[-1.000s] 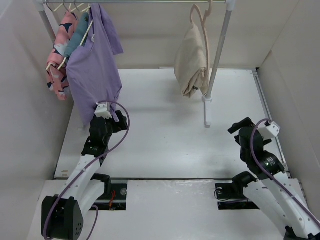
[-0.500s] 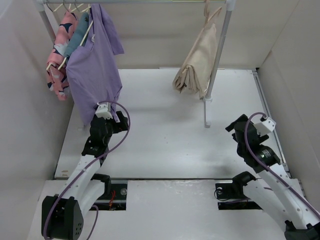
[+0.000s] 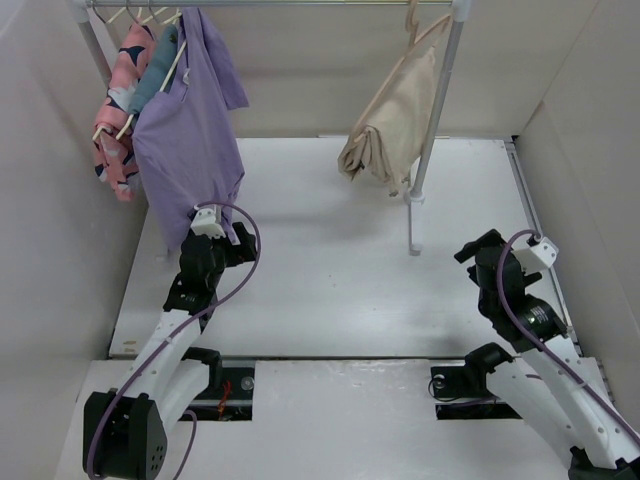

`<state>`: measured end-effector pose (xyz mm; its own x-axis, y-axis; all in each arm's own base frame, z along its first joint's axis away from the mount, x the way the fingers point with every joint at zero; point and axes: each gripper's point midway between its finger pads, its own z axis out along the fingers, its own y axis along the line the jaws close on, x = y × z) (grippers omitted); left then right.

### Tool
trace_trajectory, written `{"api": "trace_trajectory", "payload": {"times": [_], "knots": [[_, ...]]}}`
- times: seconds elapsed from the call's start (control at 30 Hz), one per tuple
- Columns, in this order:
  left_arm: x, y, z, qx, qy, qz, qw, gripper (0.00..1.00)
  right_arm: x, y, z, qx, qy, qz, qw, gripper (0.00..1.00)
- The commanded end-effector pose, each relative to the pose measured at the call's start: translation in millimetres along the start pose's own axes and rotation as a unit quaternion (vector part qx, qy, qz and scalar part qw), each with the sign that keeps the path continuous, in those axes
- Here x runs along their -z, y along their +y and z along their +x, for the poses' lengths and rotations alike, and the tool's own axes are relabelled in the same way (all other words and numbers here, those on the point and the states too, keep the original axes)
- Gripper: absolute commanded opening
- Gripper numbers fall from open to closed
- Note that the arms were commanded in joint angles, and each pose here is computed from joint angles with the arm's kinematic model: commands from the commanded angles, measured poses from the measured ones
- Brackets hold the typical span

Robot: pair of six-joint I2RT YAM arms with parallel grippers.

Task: Place the trousers on the hanger
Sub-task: Reset both arms

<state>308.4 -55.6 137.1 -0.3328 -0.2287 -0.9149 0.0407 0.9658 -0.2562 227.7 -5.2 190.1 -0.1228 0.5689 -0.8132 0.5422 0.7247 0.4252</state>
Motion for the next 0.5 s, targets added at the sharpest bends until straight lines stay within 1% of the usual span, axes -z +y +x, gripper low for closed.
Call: {"api": "trace_trajectory", "payload": {"times": [0.0,0.47], "knots": [[0.4,-4.4,-13.4,0.007,-0.029,0.011,1.000,0.88,2.7,11.0,-16.8,-0.026,-0.021,-0.015,0.999,1.00],[0.4,-4.4,-13.4,0.007,-0.029,0.011,1.000,0.88,1.1,13.7,-17.4,-0.022,-0.023,-0.017,0.999,1.00]]}}
